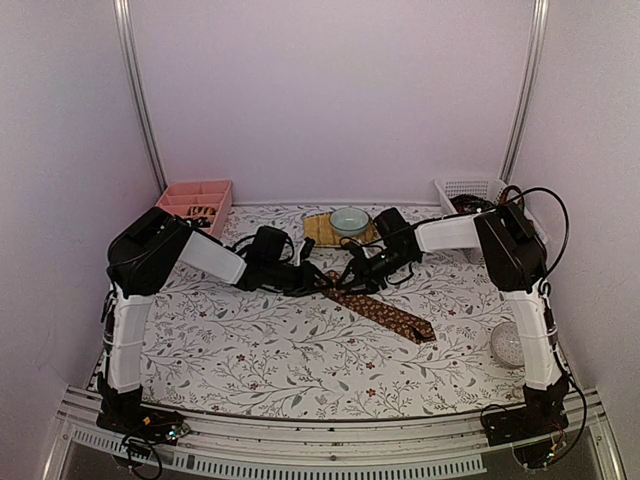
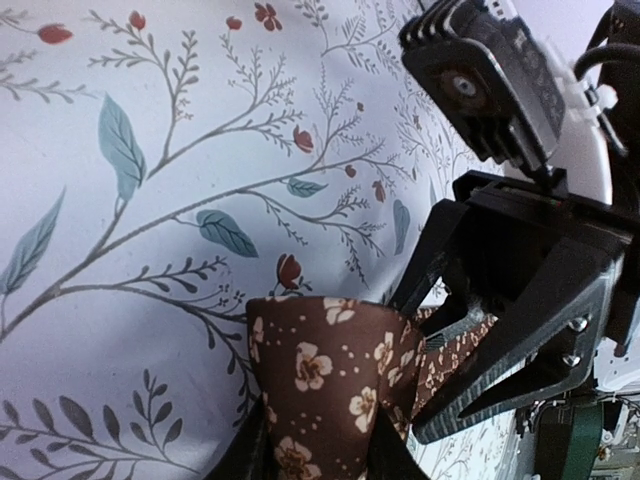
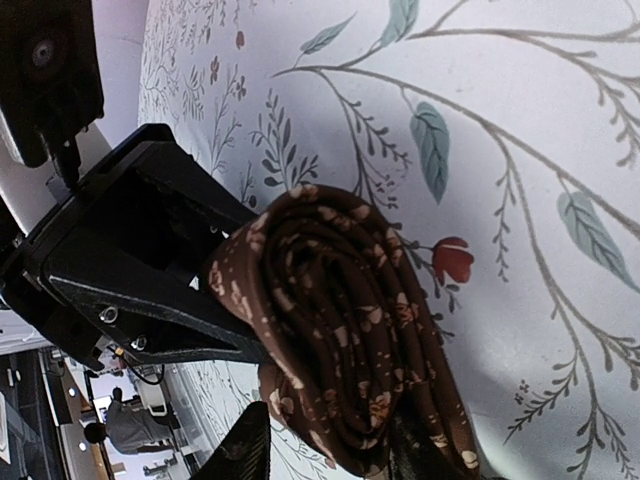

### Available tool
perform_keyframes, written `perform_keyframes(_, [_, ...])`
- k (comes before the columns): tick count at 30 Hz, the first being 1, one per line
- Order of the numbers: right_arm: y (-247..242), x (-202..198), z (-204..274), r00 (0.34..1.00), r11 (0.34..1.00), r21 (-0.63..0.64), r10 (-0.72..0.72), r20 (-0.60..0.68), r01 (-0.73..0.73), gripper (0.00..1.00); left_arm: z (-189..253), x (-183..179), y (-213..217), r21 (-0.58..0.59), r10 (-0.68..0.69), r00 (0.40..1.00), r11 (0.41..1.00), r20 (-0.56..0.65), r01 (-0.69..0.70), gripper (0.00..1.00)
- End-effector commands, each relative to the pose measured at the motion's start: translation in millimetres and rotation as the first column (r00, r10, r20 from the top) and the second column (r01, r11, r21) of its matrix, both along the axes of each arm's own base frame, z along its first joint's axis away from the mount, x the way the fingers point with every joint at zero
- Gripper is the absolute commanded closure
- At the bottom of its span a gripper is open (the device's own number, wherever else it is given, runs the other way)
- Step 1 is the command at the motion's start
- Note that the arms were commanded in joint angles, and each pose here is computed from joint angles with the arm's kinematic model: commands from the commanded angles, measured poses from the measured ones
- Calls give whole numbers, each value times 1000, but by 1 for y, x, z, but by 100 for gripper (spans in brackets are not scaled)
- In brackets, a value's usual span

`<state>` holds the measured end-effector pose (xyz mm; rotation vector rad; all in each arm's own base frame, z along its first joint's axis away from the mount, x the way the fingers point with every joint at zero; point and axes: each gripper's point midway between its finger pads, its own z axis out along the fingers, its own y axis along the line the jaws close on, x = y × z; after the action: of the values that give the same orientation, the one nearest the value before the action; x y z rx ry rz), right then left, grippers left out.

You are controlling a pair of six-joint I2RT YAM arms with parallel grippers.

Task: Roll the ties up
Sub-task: Roll the tie at the center of the board.

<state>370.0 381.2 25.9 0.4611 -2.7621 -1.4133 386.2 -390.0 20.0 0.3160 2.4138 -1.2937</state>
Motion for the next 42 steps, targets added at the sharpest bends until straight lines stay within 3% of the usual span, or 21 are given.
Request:
perform_keyframes(1, [-31, -7, -54, 998, 959, -278, -53, 22, 57, 58, -23, -16, -1, 124, 8, 1000, 992, -22, -5, 78])
perform_keyframes(8, [-32, 10, 18, 976, 966, -255, 8, 219, 49, 39, 2, 1, 7, 211, 79, 991, 972, 108, -101, 81])
perform_keyframes(17, [-59, 5, 84, 928, 980, -201, 81, 363, -7, 31, 15, 5, 3, 330, 64, 968, 933, 244, -144, 80])
perform_keyframes(22, [-65, -3, 91, 899, 982, -184, 117, 421, -42, 30, 18, 3, -1, 295, 58, 967, 946, 247, -133, 78])
perform_keyframes(31, [-71, 12, 84, 830, 966, -255, 184, 526, -53, 29, 26, 8, 5, 351, 52, 948, 921, 315, -167, 78])
perform_keyframes(42, [-72, 17, 105, 741, 960, -269, 235, 629, -77, 21, 44, 14, 8, 516, -30, 873, 817, 486, -259, 78])
